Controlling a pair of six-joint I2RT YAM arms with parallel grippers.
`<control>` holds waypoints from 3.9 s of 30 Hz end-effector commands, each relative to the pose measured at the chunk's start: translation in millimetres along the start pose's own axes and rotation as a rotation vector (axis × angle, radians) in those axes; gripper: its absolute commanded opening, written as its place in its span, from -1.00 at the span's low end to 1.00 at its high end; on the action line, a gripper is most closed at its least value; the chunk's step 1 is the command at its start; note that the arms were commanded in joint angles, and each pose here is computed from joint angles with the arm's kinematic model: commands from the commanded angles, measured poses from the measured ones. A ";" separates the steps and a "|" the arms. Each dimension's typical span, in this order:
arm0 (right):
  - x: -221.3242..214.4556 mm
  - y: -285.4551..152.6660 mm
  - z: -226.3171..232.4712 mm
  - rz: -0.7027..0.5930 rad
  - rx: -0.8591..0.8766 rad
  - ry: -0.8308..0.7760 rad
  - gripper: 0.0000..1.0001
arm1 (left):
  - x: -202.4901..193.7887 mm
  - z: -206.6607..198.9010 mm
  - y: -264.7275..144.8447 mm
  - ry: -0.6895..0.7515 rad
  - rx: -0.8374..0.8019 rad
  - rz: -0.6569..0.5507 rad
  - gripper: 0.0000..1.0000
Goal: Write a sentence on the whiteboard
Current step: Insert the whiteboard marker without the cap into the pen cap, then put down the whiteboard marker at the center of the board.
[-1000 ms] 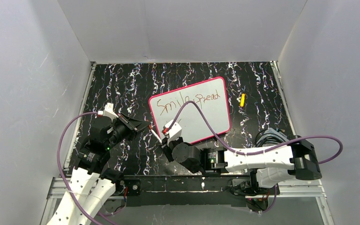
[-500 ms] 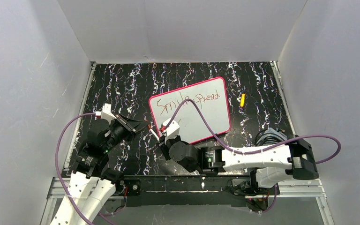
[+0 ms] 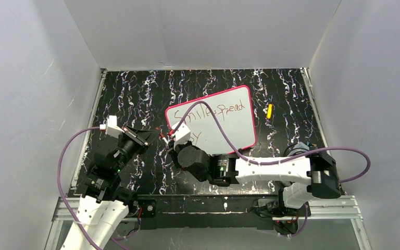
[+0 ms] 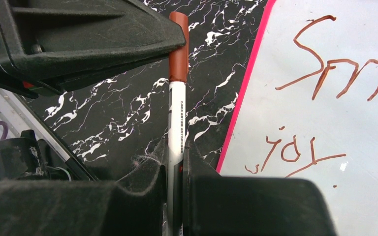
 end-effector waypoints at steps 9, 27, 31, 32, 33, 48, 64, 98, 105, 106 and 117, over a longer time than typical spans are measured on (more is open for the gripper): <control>65.5 25.9 -1.0 -0.206 -0.054 0.106 -0.97 | -16.8 -0.9 -6.2 0.035 -0.078 0.106 -1.00; 78.5 39.1 -12.4 -0.259 -0.106 0.107 -0.97 | -21.6 -0.1 -8.8 0.032 -0.101 0.132 -1.00; 80.4 41.1 -14.6 -0.264 -0.116 0.108 -0.97 | -21.9 -1.6 -9.1 0.031 -0.106 0.139 -1.00; 79.6 41.8 -14.6 -0.263 -0.116 0.107 -0.97 | -21.6 -2.2 -9.6 0.033 -0.109 0.138 -1.00; 80.1 41.5 -14.7 -0.264 -0.117 0.108 -0.97 | -21.5 -2.4 -9.7 0.035 -0.110 0.137 -1.00; 82.6 48.1 -23.7 -0.272 -0.142 0.120 -0.97 | -23.5 -4.5 -10.8 0.035 -0.124 0.159 -1.00; 84.9 41.5 -28.2 -0.270 -0.061 0.110 -0.97 | -15.0 -20.5 -6.9 0.091 -0.110 0.184 -0.50; 20.8 -115.2 -362.9 -0.054 -0.871 0.321 -0.97 | 107.9 34.7 35.4 0.700 0.487 -0.074 0.97; -66.8 -113.0 -391.3 0.089 -0.966 0.477 -0.97 | 102.8 58.3 34.0 0.725 0.537 -0.101 0.97; -73.8 -112.1 -392.8 0.097 -0.974 0.487 -0.97 | 103.0 58.4 34.1 0.723 0.538 -0.104 0.97; -100.0 -108.5 -398.2 0.161 -1.011 0.529 -0.07 | 102.6 60.8 28.3 0.735 0.561 -0.115 0.97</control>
Point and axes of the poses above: each gripper's point midway between its finger pads, its own y axis out along the fingers, its own z axis along the line the jaws close on, x = y × z, the point moved 6 cm from there along -y, back along the fingers, and after that the axes turned 3 degrees about y, right-handed, at the moved point
